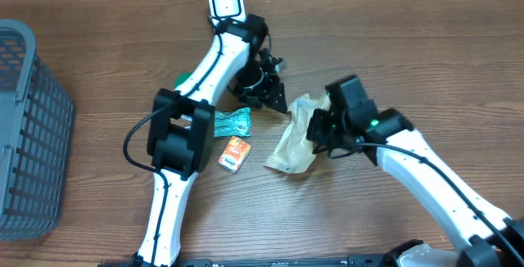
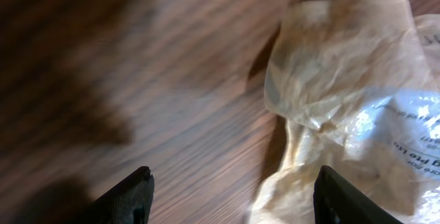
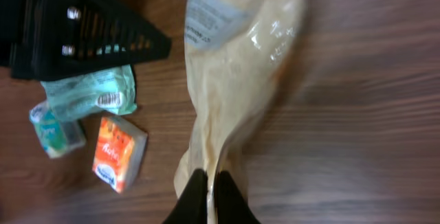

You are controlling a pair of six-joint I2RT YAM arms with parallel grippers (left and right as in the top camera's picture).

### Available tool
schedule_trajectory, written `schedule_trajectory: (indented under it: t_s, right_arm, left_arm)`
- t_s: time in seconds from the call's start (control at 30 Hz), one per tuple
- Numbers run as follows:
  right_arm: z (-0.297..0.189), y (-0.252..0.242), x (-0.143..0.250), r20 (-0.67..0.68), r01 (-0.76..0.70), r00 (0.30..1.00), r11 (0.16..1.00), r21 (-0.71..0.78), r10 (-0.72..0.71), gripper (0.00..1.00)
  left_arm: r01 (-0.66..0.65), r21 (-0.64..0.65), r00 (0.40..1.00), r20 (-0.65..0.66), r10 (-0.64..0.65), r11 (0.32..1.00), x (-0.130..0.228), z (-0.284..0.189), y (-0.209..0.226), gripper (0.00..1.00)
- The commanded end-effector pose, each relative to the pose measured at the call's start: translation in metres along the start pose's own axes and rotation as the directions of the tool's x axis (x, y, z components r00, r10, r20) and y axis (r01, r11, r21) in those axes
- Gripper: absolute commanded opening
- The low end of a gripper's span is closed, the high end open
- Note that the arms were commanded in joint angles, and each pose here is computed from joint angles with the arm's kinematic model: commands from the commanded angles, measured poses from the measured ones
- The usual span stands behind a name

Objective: Scan the item barcode

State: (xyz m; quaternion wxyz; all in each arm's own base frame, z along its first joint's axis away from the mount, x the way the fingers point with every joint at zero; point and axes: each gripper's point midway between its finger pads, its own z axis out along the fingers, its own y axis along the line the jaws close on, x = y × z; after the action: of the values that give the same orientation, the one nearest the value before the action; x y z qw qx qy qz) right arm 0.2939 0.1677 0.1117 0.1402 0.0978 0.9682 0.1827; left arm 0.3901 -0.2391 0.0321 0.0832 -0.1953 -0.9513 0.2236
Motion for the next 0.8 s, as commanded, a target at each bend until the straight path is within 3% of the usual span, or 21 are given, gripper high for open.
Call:
schedule_trajectory:
  t_s: [0.0, 0.17, 0.33, 0.37, 0.4, 0.43, 0.47, 0.5, 0.77]
  right_arm:
    - [-0.036, -0.011, -0.029, 0.109, 0.138, 0.982, 0.978, 0.157, -0.156, 0.04]
    - [-0.066, -0.048, -0.034, 0.111, 0.130, 0.976, 0.910, 0.394, -0.187, 0.04]
    - [-0.061, -0.049, -0.028, 0.070, 0.132, 0.983, 0.915, 0.381, -0.171, 0.04]
    - [-0.056, -0.046, -0.028, 0.056, 0.127, 0.986, 0.929, 0.349, -0.156, 0.05]
    - [-0.050, -0.043, -0.028, 0.042, 0.119, 0.989, 0.940, 0.319, -0.140, 0.08]
    - [-0.040, -0.040, -0.029, 0.013, 0.106, 0.993, 0.957, 0.270, -0.114, 0.10]
    - [-0.028, -0.038, -0.029, -0.030, 0.107, 0.994, 0.971, 0.213, -0.103, 0.13]
    - [-0.019, -0.036, -0.029, -0.063, 0.104, 0.993, 0.980, 0.167, -0.095, 0.15]
    - [0.030, -0.044, -0.033, -0.237, -0.028, 0.971, 0.999, -0.039, 0.018, 0.15]
  left_arm:
    - [0.042, 0.051, 0.999, 0.003, -0.042, 0.998, -0.001, -0.002, 0.004, 0.59]
    - [0.046, 0.052, 0.999, 0.004, -0.046, 0.998, -0.001, -0.003, 0.006, 0.60]
    - [0.039, 0.051, 0.999, 0.002, -0.040, 0.998, -0.001, -0.001, 0.003, 0.57]
    - [0.039, 0.052, 0.999, 0.000, -0.039, 0.998, 0.000, -0.001, 0.002, 0.54]
    - [0.037, 0.055, 0.999, -0.003, -0.037, 0.998, 0.000, 0.000, 0.001, 0.43]
    - [0.035, 0.063, 0.999, -0.008, -0.035, 0.997, 0.001, 0.001, -0.003, 0.23]
    - [0.033, 0.073, 0.999, -0.013, -0.033, 0.997, 0.002, 0.001, -0.006, 0.11]
    - [0.037, 0.072, 0.999, -0.015, -0.036, 0.997, 0.003, 0.002, -0.008, 0.04]
    - [0.040, 0.073, 0.996, 0.075, -0.045, 0.997, -0.013, -0.033, -0.026, 0.04]
